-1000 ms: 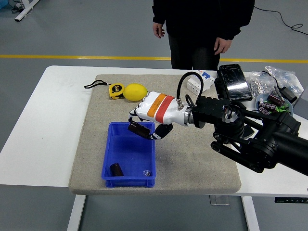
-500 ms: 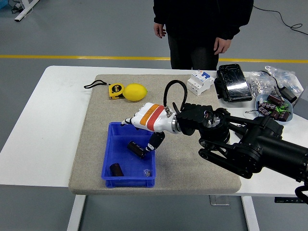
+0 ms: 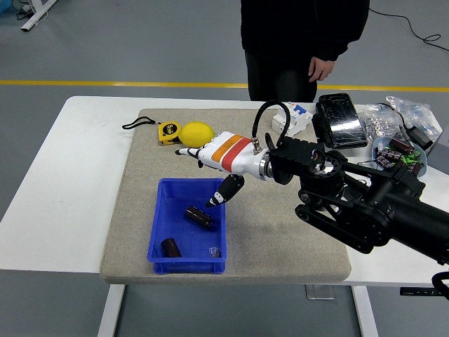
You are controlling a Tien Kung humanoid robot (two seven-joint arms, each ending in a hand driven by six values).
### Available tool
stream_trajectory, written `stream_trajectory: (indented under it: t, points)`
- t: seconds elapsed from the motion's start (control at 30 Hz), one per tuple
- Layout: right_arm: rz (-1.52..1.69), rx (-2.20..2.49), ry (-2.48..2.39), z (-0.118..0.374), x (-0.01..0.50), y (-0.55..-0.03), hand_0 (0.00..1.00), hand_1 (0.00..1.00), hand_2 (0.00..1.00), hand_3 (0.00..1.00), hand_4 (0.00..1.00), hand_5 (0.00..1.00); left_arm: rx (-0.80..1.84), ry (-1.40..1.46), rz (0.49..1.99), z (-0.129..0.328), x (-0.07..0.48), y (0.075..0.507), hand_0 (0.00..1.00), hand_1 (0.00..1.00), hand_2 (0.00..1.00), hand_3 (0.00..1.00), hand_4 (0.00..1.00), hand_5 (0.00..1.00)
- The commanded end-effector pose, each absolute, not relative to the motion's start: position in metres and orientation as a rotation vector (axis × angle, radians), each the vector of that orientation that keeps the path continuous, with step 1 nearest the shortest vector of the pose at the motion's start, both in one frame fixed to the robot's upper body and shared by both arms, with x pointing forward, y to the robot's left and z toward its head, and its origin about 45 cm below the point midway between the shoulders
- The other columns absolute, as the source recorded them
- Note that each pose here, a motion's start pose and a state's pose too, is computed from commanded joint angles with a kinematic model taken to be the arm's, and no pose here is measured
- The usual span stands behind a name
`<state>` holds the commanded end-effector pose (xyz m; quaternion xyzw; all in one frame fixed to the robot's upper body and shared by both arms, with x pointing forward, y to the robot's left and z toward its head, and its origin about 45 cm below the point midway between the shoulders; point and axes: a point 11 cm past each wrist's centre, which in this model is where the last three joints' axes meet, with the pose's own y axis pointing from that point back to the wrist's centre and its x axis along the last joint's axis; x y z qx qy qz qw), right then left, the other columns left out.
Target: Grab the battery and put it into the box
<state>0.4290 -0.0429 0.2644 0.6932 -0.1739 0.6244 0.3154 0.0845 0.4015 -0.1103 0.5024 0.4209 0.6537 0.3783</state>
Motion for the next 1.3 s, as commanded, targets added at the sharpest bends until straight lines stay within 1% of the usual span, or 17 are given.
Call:
stream_trajectory:
  t: [0.1,0.17,0.2,0.37,0.4,0.57,0.6,0.77,0.8,0.97,1.0,1.1,1.3]
  points:
    - [1.54,1.842,-0.586,0.267,0.444,-0.069,0.177,0.355,0.615,0.983,0.998,0.478,1.279,1.074,1.673,-0.11,0.086,0.401,0.736,0.693,0.701,0.591,0.656,0.561]
    - [1.411,1.871,-0.71,0.262,0.454,-0.094,0.177,0.355,0.615,0.983,0.998,0.478,1.278,1.077,1.674,-0.11,0.085,0.401,0.736,0.693,0.701,0.591,0.656,0.561]
    - [1.34,1.894,-0.776,0.259,0.458,-0.106,0.215,0.385,0.624,0.86,0.998,0.479,1.279,1.078,1.674,-0.111,0.084,0.401,0.738,0.693,0.7,0.592,0.655,0.559]
    - [1.06,2.001,-1.028,0.245,0.461,-0.147,0.215,0.385,0.624,0.86,0.998,0.479,1.28,1.079,1.671,-0.111,0.085,0.399,0.738,0.693,0.7,0.592,0.655,0.559]
    - [1.0,2.027,-1.071,0.243,0.46,-0.153,0.348,0.51,0.679,0.838,0.998,0.489,1.281,1.078,1.67,-0.111,0.085,0.399,0.735,0.692,0.695,0.589,0.643,0.539]
    - [0.722,2.153,-1.281,0.233,0.454,-0.181,0.348,0.51,0.679,0.838,0.998,0.489,1.274,1.077,1.669,-0.111,0.088,0.396,0.735,0.692,0.695,0.589,0.643,0.539]
    - [0.665,2.179,-1.324,0.232,0.453,-0.186,0.492,0.599,0.735,0.832,0.998,0.494,1.272,1.076,1.669,-0.111,0.088,0.396,0.734,0.692,0.694,0.59,0.644,0.541]
    - [0.403,2.273,-1.496,0.226,0.447,-0.205,0.492,0.599,0.735,0.832,0.998,0.494,1.267,1.074,1.669,-0.111,0.09,0.396,0.734,0.692,0.694,0.59,0.644,0.541]
    - [0.344,2.29,-1.529,0.224,0.446,-0.209,0.566,0.635,0.767,0.829,0.998,0.523,1.267,1.074,1.67,-0.111,0.09,0.396,0.734,0.691,0.693,0.591,0.642,0.536]
    - [0.055,2.365,-1.662,0.214,0.438,-0.221,0.566,0.635,0.767,0.829,0.998,0.523,1.269,1.074,1.669,-0.111,0.09,0.396,0.734,0.691,0.693,0.591,0.642,0.536]
    - [-0.001,2.377,-1.685,0.212,0.437,-0.224,0.571,0.64,0.768,0.827,0.998,0.562,1.269,1.074,1.669,-0.111,0.09,0.396,0.732,0.689,0.691,0.593,0.642,0.536]
    - [-0.152,2.402,-1.748,0.208,0.434,-0.231,0.571,0.64,0.768,0.827,0.998,0.562,1.266,1.074,1.67,-0.111,0.091,0.395,0.732,0.689,0.691,0.593,0.642,0.536]
    - [-0.245,2.407,-1.803,0.203,0.428,-0.242,0.573,0.649,0.776,0.826,0.998,0.572,1.264,1.073,1.665,-0.111,0.092,0.394,0.732,0.691,0.692,0.593,0.642,0.538]
